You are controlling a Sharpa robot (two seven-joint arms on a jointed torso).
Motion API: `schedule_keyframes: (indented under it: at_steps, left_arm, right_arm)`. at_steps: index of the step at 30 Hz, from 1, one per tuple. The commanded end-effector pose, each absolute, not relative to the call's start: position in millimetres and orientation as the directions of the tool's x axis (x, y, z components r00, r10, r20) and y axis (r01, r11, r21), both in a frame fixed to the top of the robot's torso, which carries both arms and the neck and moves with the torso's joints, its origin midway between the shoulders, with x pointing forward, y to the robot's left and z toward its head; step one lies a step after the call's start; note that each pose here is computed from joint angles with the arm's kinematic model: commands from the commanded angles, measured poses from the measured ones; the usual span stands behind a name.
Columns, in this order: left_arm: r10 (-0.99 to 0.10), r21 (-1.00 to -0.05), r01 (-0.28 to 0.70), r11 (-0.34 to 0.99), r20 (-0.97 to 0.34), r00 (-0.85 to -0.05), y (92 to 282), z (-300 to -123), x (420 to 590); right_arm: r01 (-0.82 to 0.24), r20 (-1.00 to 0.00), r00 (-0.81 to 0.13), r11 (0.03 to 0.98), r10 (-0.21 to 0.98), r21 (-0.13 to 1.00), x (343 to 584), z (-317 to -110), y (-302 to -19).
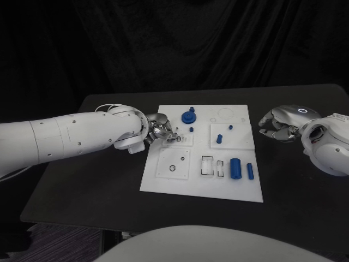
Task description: Assemble the parts on the task board
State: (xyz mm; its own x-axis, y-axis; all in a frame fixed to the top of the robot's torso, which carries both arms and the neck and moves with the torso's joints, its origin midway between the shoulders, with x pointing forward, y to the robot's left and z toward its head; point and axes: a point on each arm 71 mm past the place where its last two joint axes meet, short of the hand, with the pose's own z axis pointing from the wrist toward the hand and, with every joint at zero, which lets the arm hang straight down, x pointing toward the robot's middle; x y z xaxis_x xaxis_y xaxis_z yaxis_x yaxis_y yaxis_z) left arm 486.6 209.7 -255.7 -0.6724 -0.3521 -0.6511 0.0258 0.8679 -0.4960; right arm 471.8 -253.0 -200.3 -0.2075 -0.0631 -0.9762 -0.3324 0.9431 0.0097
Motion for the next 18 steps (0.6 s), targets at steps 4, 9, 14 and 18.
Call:
schedule_keyframes:
  at_steps: [4,9,14,18]
  left_arm:
    - [-0.225,-0.465,0.096,0.880,-0.586,-0.779,205.1,-239.8,490.5]
    - [-0.130,-0.414,0.125,0.902,-0.536,-0.834,203.0,-228.7,497.6]
    - [-0.069,-0.388,0.149,0.910,-0.494,-0.867,199.6,-224.5,504.1]
    - [-0.056,-0.382,0.134,0.914,-0.448,-0.892,197.0,-224.8,509.3]
  right_arm:
    - [-0.314,-0.974,-0.215,0.950,-0.067,0.004,472,-202,-254]
    - [-0.316,-0.975,-0.213,0.949,-0.066,0.005,473,-202,-252]
    - [-0.315,-0.975,-0.213,0.949,-0.066,0.004,473,-202,-251]
    - [-0.314,-0.975,-0.214,0.949,-0.064,0.006,474,-202,-251]
